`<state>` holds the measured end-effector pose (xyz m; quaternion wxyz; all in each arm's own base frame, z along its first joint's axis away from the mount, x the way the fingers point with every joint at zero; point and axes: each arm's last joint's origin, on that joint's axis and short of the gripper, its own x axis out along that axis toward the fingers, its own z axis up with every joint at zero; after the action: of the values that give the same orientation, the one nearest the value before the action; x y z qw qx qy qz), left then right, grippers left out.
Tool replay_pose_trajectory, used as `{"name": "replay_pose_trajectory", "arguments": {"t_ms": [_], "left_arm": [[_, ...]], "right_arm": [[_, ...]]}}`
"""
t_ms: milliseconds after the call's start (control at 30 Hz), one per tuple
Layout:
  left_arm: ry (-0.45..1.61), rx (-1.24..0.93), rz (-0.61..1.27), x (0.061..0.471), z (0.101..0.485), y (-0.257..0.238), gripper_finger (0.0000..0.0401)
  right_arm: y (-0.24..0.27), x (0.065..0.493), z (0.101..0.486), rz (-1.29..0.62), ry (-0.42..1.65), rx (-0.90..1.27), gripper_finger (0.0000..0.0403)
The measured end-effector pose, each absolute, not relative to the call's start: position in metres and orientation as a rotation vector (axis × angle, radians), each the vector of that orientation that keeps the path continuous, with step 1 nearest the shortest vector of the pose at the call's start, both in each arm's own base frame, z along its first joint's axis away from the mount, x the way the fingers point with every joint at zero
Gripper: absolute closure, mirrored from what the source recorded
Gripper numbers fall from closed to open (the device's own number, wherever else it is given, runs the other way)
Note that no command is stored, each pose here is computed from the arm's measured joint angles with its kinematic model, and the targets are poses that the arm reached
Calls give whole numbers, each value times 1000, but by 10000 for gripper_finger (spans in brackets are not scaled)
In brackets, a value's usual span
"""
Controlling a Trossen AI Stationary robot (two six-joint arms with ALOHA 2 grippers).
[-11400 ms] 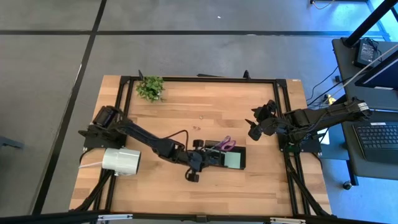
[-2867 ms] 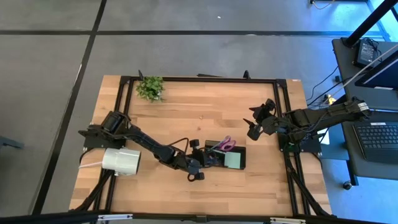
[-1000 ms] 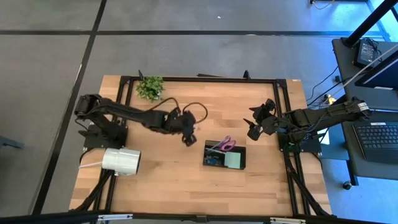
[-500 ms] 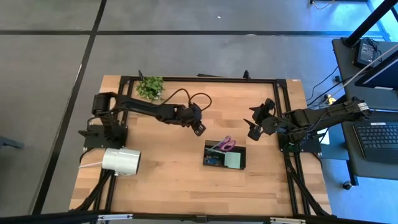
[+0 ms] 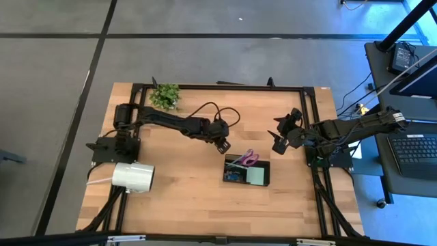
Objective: Pick and place office supplies into organizer
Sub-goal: Put the pink binder clip into the desk organizer
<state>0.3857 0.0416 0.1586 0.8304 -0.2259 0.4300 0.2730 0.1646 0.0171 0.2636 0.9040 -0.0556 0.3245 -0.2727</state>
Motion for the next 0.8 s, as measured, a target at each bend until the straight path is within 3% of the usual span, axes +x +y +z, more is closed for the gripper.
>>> {"name": "replay_pose_trajectory", "arguments": {"t_ms": [800], "left_arm": [[1042, -447, 611, 384, 133, 39, 249]], "right_arm": [[17, 165, 264, -565, 668, -111, 134]]}}
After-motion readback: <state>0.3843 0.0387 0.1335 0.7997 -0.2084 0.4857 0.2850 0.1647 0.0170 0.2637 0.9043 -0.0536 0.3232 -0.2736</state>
